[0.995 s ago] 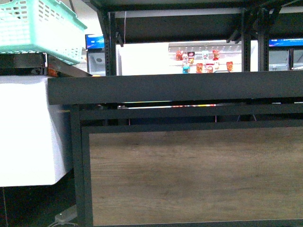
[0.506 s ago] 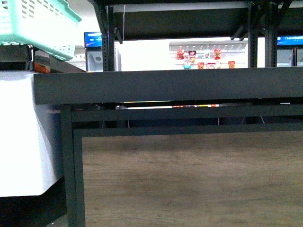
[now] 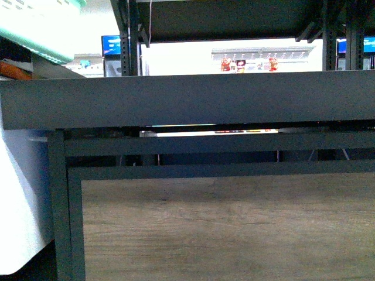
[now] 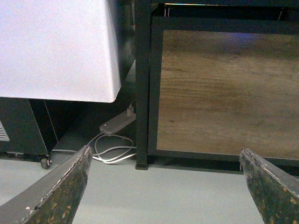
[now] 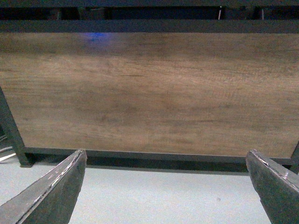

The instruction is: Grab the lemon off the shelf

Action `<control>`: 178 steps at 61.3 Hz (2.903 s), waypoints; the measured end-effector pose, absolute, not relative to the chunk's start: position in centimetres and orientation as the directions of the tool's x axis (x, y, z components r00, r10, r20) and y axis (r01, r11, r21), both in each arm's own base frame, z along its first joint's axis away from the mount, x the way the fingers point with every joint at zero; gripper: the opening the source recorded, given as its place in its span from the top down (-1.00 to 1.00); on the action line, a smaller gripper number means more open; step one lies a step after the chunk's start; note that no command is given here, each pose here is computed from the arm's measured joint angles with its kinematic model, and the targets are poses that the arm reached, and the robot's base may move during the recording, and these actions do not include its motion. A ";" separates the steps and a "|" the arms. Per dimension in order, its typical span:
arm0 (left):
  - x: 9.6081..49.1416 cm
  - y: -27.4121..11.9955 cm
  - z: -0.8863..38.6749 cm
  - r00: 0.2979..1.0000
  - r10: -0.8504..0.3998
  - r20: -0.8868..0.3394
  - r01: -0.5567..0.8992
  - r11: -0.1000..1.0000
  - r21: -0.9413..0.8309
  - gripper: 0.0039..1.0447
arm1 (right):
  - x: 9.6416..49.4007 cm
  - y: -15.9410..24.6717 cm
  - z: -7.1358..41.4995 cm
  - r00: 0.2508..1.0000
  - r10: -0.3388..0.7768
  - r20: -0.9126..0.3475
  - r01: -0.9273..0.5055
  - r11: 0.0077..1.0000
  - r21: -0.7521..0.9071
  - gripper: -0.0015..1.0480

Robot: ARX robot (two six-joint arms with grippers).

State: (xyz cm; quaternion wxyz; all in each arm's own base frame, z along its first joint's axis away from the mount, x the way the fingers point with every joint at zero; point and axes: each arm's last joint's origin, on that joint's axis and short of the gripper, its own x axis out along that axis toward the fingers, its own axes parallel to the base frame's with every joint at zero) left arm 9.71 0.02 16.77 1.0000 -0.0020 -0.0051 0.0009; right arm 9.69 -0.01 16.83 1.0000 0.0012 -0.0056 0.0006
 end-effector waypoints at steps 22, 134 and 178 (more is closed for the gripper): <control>9.7 0.0 16.8 1.000 0.002 0.010 -0.002 1.000 -0.004 -0.86 | 9.7 0.0 16.8 1.000 0.001 0.012 -0.001 1.000 0.003 -0.95; 9.7 0.0 16.8 1.000 0.002 0.010 -0.002 1.000 -0.004 -0.86 | 9.7 0.0 16.8 1.000 0.002 0.011 -0.002 1.000 0.002 -0.95; 9.7 0.0 16.8 1.000 0.002 0.010 -0.002 1.000 -0.004 -0.86 | 9.7 0.0 16.8 1.000 0.000 0.011 0.000 1.000 0.003 -0.95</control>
